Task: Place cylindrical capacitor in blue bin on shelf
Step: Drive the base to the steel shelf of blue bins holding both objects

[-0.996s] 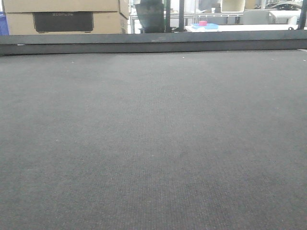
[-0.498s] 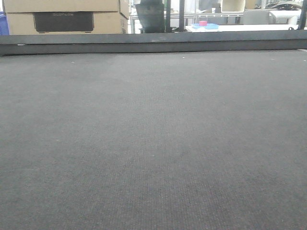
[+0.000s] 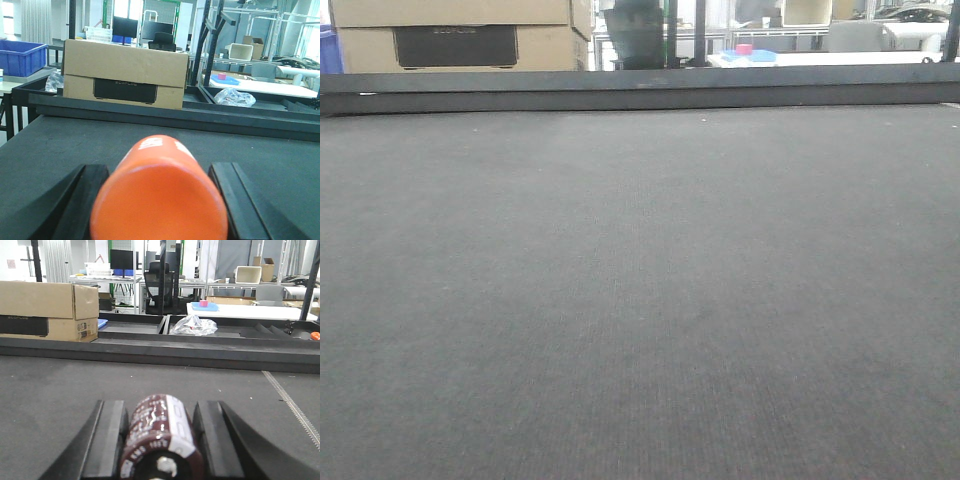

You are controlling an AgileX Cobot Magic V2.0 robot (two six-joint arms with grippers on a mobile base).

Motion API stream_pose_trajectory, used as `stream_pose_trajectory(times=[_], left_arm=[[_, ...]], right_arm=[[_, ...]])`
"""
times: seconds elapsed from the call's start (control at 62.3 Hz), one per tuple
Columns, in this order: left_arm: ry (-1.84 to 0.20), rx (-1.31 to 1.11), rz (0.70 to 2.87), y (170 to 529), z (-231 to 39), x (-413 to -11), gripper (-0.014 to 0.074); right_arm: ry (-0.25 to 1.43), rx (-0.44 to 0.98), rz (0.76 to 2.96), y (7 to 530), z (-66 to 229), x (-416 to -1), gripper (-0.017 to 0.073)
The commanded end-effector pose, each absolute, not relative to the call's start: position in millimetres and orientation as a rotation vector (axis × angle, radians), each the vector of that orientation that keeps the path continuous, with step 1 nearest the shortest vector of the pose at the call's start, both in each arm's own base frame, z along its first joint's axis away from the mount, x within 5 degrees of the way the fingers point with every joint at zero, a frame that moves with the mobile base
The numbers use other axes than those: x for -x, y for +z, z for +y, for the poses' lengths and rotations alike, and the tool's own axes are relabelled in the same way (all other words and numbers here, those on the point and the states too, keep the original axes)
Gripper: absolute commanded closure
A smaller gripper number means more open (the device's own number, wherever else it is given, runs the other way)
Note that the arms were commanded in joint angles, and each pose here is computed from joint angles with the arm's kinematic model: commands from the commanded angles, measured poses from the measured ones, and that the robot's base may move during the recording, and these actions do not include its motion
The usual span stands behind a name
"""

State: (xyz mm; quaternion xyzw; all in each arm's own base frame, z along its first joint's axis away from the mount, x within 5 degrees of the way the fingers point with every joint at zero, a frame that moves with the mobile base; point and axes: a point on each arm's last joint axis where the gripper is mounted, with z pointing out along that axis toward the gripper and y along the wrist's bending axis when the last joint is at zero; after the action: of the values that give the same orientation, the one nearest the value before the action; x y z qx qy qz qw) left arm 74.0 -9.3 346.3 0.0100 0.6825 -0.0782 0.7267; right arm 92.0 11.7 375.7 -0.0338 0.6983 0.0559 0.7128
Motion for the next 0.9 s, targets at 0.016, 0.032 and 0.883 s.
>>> stream_pose_trajectory(times=[0.016,0.032,0.883], left_arm=[[-0.168,-0.019,1.473,349.3,-8.7,-72.2,0.0704],[-0.168,-0.019,1.473,349.3,-8.7,-72.2,0.0704],[-0.168,-0.019,1.47,349.5,-8.7,-71.7,0.0704]], right_arm=[[0.113,0.08,1.51,378.6,11.2,-90.2,0.0722],[0.113,0.08,1.51,378.6,11.2,-90.2,0.0722],[0.113,0.08,1.51,378.6,11.2,-90.2,0.0722]])
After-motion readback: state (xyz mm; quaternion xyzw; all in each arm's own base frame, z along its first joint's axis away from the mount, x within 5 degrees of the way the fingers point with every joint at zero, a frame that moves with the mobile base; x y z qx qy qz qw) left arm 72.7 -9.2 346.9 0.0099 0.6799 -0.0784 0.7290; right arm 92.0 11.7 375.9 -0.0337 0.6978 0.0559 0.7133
